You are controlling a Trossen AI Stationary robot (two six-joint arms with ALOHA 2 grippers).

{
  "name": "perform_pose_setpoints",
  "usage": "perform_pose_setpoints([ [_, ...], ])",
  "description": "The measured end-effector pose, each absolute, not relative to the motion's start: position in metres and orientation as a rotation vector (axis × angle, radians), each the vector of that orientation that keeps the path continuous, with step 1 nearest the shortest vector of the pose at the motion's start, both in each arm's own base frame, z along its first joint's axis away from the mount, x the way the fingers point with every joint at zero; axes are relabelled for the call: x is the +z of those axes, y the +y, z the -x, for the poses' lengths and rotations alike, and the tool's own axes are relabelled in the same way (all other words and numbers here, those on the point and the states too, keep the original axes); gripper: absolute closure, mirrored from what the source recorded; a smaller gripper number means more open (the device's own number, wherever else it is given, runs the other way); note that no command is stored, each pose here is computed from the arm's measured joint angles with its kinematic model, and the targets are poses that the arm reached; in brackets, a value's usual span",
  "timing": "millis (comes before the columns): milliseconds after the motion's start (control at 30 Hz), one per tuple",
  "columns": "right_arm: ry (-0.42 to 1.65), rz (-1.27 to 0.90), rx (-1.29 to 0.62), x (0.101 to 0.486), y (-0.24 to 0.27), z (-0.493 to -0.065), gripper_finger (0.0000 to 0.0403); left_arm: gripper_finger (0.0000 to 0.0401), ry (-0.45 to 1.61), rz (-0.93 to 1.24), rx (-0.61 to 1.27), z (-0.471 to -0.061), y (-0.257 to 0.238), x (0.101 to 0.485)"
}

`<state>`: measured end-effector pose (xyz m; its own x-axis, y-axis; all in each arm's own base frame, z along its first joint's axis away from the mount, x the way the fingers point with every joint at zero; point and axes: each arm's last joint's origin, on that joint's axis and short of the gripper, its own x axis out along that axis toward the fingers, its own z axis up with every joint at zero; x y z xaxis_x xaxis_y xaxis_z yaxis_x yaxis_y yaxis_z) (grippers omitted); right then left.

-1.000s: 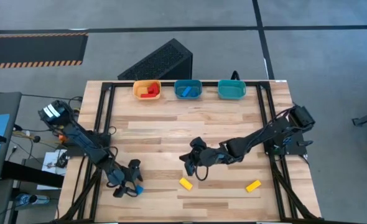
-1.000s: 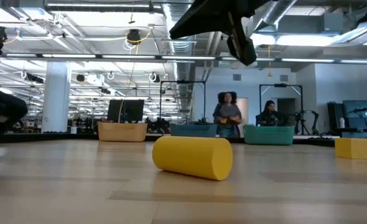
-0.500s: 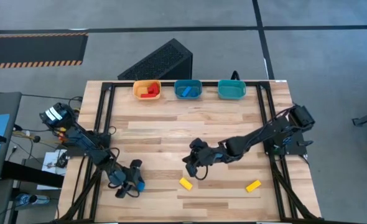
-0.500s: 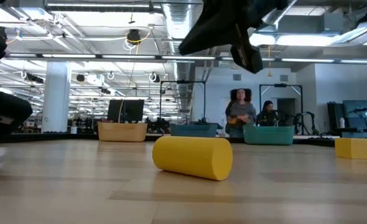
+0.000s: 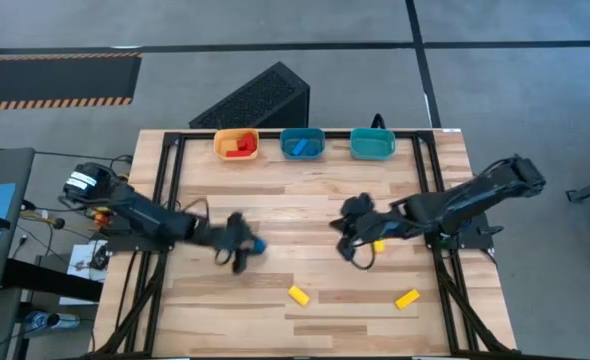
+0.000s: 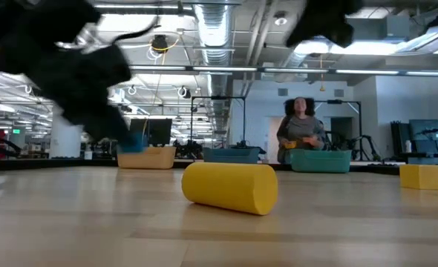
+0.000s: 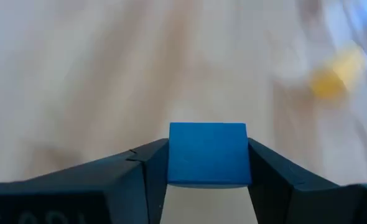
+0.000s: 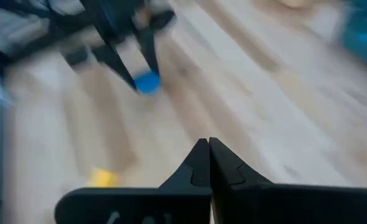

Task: Sort & place blocks by color
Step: Put the blue block into the blue container

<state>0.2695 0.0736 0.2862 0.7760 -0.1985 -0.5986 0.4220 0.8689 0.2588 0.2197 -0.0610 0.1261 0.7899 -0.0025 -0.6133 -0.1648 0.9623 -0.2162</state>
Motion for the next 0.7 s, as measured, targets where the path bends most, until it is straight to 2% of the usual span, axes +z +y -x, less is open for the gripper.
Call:
perform_pose_setpoints([
  [167, 0.621, -0.385, -0.392, 0.261, 0.049, -0.234, 0.0397, 0.0258, 0.548, 0.3, 0.252, -0.253, 0.004, 0.152],
  [333, 0.536, -0.505, -0.319, 0.226, 0.027, -0.215, 0.0397, 0.0253, 0.451, 0.316, 0.443, -0.273, 0.072, 0.18],
  [400, 0.482, -0.555, -0.301, 0.218, 0.018, -0.212, 0.0397, 0.0255, 0.472, 0.327, 0.499, -0.278, 0.096, 0.186],
  [700, 0.466, -0.617, -0.359, 0.208, -0.029, -0.207, 0.0398, 0.0251, 0.547, 0.321, 0.523, -0.315, 0.188, 0.194],
])
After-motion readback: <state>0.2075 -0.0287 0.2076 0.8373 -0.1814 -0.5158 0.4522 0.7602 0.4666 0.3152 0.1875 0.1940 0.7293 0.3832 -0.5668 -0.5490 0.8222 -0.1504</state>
